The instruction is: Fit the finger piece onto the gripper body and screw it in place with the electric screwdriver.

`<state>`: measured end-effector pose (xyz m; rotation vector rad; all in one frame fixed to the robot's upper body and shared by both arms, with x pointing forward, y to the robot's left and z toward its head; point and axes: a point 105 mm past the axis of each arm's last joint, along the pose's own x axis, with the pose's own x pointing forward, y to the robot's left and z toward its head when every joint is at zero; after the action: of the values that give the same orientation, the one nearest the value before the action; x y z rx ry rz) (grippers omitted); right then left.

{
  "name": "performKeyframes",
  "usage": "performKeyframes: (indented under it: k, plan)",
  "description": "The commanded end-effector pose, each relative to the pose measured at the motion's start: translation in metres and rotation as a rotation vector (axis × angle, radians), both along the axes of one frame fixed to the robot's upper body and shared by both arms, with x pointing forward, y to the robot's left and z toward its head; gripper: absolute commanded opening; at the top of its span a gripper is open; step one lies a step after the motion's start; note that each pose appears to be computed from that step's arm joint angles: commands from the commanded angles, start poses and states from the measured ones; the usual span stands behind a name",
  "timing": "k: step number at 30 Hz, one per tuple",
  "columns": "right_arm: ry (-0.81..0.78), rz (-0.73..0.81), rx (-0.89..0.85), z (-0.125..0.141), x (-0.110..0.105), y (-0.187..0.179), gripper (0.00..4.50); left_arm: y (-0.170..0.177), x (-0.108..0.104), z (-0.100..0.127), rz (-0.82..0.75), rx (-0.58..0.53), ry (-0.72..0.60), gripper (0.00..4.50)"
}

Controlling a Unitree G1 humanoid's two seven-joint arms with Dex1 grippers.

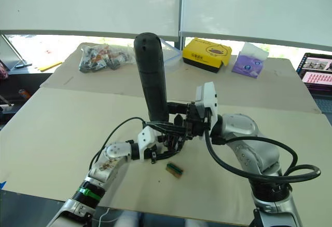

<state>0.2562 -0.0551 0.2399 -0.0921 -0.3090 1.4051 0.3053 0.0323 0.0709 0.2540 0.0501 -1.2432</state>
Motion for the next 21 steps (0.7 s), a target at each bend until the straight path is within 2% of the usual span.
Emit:
performKeyframes:
  k: [1, 21]
  plan:
    - [-0.098, 0.007, 0.047, 0.0220, -0.0081, -0.0050, 1.91, -0.0039, -0.0156, -0.0307, -0.038, 0.065, 0.111, 2.26]
    - [-0.072, -0.012, 0.026, 0.0149, -0.0058, -0.0065, 1.91, -0.0038, -0.0156, -0.0308, -0.041, 0.069, 0.110, 2.26]
